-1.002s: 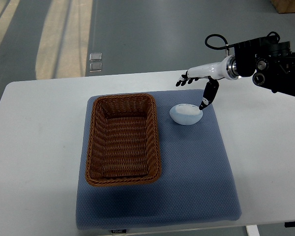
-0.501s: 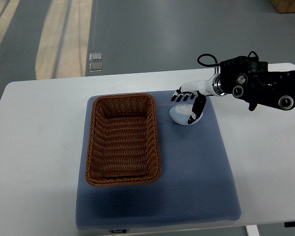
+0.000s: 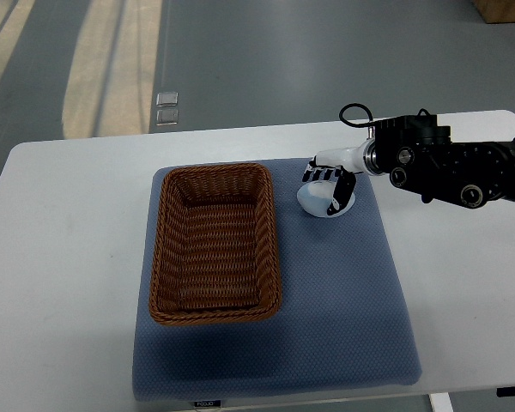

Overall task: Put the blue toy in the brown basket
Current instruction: 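Lower the right hand onto the white toy and close the fingers, then lift the toy with the right hand and carry it over the basket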

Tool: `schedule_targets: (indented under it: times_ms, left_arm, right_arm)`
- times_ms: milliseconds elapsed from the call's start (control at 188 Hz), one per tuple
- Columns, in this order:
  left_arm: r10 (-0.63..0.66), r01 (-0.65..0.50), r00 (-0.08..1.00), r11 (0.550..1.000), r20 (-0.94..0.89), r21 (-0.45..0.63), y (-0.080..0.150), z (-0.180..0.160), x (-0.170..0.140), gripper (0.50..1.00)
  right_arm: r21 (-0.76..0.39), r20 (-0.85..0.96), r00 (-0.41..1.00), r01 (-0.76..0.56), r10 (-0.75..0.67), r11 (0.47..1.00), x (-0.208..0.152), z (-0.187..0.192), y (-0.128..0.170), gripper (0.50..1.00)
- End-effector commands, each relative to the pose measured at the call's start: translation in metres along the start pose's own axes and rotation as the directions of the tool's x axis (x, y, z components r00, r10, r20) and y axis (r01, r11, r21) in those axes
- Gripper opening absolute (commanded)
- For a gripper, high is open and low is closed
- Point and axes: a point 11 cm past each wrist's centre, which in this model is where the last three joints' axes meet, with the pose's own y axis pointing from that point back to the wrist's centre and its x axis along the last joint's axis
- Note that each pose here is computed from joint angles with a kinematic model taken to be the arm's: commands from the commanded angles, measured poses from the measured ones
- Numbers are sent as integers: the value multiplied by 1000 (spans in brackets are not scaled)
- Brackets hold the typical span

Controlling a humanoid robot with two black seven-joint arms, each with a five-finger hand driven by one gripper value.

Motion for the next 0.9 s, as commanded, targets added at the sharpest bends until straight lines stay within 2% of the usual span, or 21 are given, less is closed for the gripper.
schedule_targets:
  times_ms: [0,208,464,666,895]
  left_arm:
    - [0,0,1000,1000,0,0,0,0,0,1000]
    - [-1,1,1000,1000,0,0,0,0,0,1000]
    - [-1,1,1000,1000,0,0,0,0,0,1000]
    - [2,-2,1000,1000,0,0,0,0,0,1000]
    - [0,0,1000,1000,0,0,0,0,0,1000]
  right_arm:
    - [1,-2,1000,1,-1,1000,0,0,0,803]
    - [5,-2,1000,17,-17,1000,-3,0,0,740]
    - [5,-3,999,33,-33,999,-1,2,3,503]
    - [8,5,1000,13,-13,1000,10,3,8,500]
    - [18,-18,997,-75,75,997,56,-6,29,500]
